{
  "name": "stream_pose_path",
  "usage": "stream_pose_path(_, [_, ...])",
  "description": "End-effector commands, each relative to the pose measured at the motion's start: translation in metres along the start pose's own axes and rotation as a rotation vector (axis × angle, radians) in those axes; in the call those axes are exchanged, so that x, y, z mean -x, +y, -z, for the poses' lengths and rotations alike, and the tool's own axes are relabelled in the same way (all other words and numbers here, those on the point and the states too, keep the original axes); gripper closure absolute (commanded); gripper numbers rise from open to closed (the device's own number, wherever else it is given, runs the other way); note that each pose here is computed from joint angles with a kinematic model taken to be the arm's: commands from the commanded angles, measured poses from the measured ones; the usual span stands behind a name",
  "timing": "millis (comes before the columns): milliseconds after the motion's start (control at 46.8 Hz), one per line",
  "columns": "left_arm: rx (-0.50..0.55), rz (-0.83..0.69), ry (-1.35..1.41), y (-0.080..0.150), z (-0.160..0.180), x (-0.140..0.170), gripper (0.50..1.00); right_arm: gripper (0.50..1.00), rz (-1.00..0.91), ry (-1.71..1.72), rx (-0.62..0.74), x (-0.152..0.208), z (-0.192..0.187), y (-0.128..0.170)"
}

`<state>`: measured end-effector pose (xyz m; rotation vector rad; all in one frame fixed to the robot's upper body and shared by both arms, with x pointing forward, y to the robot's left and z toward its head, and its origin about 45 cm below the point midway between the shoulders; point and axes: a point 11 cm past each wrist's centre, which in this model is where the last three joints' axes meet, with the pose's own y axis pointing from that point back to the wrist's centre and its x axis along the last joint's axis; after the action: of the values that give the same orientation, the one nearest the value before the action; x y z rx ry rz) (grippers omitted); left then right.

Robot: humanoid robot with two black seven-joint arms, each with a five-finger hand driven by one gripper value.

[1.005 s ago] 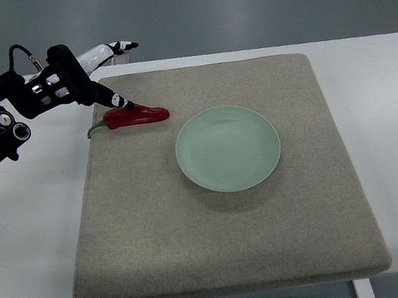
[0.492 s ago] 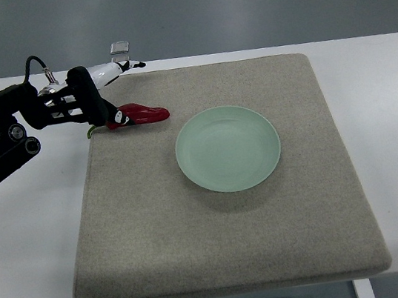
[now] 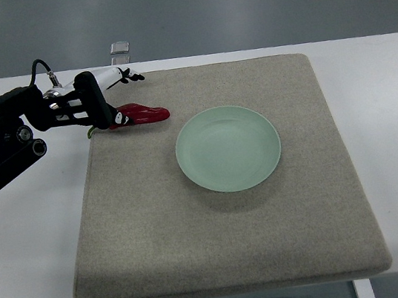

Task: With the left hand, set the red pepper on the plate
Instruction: 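Close the left hand's fingers around the red pepper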

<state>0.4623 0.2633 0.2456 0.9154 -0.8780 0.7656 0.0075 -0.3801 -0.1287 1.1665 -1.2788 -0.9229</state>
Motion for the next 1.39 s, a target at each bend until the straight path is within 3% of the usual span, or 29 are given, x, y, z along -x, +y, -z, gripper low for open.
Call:
stream_pose_path(0, [0.005,0.007,0.003,-0.002,-0.003,0.004,0.664,0.572,0.000,-0.002,0.000,0.000,0.000,0.000])
stream_pose_path(235, [0.004,0.012,-0.011,-0.004,-0.003,0.007,0.711,0.572,0.000,0.000,0.000,0.000,0.000,0.000])
stream_pose_path(684, [-0.015,0.016,-0.017,-0.004,0.003,0.009,0.752,0.572,-0.001,0.000,0.000,0.000,0.000,0.000])
stream_pose_path(1368, [-0.014,0.051,-0.071,-0.005,0.003,0.022,0.754,0.572,0.000,0.000,0.000,0.000,0.000,0.000])
